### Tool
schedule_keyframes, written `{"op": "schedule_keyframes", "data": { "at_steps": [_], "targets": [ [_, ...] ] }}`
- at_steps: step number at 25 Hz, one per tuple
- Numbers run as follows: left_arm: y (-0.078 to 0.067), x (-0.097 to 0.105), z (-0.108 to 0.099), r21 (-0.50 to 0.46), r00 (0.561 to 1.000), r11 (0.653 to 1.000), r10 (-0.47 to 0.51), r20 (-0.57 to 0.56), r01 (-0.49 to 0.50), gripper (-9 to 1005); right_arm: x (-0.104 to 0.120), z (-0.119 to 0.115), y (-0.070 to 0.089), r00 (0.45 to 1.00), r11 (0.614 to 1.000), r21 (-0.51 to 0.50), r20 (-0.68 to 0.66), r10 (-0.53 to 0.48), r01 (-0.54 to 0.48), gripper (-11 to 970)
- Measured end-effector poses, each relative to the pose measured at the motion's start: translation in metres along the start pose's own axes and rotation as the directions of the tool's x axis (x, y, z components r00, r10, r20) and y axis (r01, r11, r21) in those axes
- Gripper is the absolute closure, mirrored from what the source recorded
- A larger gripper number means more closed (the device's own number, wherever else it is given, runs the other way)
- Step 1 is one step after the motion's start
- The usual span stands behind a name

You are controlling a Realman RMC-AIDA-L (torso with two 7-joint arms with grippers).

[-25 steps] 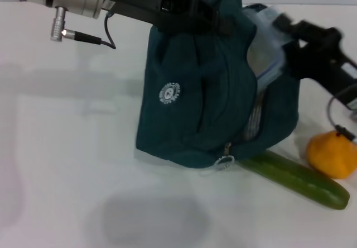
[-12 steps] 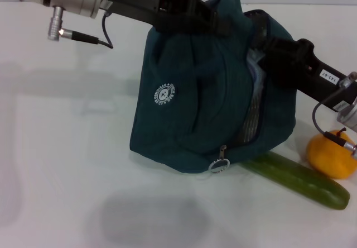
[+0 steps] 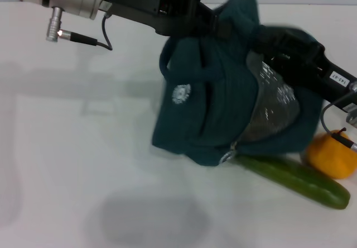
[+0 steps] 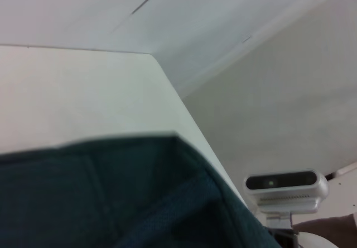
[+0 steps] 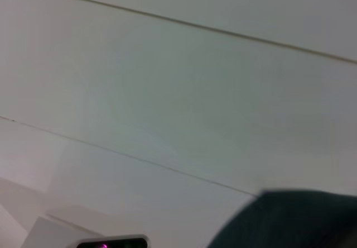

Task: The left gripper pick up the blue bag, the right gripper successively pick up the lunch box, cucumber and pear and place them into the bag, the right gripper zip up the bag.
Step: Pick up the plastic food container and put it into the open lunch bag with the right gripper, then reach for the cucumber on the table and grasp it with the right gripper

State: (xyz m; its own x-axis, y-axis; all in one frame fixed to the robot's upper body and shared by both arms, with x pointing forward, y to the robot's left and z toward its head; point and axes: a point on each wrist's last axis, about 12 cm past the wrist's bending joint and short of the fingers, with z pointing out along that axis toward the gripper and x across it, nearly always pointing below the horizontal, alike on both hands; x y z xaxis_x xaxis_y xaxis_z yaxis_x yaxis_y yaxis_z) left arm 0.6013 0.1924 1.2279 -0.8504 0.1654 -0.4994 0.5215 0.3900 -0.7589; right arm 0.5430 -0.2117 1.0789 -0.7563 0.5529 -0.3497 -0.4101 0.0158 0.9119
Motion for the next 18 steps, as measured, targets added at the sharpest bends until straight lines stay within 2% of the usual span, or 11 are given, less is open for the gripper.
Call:
{"op": "schedule_keyframes", "data": {
  "at_steps": [6,12,14,18],
  "targets": [
    [-0.002,-0.001,-0.004,0.013,1.000,1.000,0.003,0.004,-0.003,930,-0.002,-0.003,0.001,1.000,1.000,-0.008,0.005,-0.028,0.028,680],
    [0.001,-0.002,-0.009,-0.002,1.000,1.000,-0.002,0.022,0.002,930,-0.004,-0.025,0.014,0.997,0.992,-0.101,0.016,-0.076,0.077,575],
    [0.005,-0.002,-0.011,-0.024,0.999,1.000,-0.003,0.033,0.004,930,-0.003,-0.036,0.019,0.994,0.985,-0.135,0.026,-0.109,0.112,316],
    [0.014,0.001,-0.011,-0.044,0.999,0.999,-0.013,0.039,0.014,930,-0.005,-0.058,0.027,0.975,0.960,-0.171,0.068,-0.213,0.222,281]
  ]
}}
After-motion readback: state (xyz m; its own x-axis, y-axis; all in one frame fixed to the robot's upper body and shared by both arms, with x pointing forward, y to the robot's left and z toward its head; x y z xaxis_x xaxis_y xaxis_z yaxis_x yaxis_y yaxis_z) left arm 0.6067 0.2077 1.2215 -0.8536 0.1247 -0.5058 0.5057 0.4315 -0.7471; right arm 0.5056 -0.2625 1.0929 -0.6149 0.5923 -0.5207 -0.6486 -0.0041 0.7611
